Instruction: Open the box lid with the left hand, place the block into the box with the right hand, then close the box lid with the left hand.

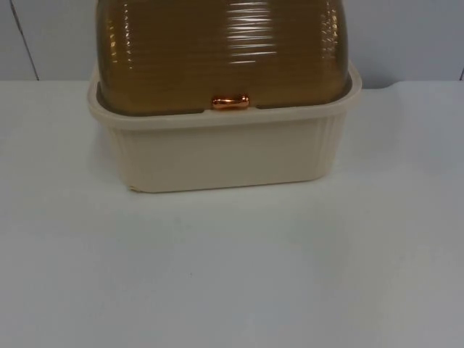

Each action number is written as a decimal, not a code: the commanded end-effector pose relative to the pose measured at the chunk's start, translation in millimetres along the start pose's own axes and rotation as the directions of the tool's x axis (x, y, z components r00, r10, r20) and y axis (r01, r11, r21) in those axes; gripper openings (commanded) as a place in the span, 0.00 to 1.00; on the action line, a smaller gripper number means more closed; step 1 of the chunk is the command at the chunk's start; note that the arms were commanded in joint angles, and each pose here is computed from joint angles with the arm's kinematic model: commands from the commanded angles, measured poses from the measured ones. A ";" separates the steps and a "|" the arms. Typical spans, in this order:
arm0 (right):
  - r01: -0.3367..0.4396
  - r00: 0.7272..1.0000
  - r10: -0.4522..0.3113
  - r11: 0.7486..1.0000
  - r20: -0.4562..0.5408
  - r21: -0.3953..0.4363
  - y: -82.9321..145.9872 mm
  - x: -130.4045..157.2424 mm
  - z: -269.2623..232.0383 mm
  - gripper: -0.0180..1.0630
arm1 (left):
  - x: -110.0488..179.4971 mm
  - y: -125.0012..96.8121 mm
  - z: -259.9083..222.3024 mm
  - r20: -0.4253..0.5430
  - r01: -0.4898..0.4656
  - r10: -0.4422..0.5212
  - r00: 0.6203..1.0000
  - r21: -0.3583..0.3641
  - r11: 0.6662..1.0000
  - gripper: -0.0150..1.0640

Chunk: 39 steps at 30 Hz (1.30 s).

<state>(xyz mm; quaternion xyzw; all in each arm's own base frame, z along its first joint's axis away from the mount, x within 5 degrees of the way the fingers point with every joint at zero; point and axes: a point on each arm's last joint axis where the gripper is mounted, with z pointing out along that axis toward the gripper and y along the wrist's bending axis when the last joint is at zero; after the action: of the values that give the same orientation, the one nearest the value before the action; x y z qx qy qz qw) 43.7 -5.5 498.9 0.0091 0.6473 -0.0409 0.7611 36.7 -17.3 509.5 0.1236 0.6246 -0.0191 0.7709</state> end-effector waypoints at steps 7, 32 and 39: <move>0.052 0.996 -0.050 0.998 -0.073 0.024 -4.6 6.7 -39.2 0.99 | -12.0 -17.3 -77.5 0.108 -0.114 0.137 0.985 -0.196 0.974 0.99; 0.070 0.957 -0.070 0.997 0.283 0.010 -7.1 20.9 -195.8 0.99 | 1.2 -46.6 -168.6 0.251 -0.107 0.121 0.960 -0.068 0.992 0.99; 0.088 0.982 -0.063 0.987 0.178 -0.138 5.2 31.5 -194.4 0.99 | 14.9 -64.2 -192.4 0.221 -0.125 0.148 0.964 -0.113 0.986 0.99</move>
<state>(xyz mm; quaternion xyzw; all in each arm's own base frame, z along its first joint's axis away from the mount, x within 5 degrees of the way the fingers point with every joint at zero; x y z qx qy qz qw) -144.0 5.6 439.8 -0.0447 0.5638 -0.0366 0.8239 -155.4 -30.7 455.0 0.1332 0.5007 0.0434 0.8542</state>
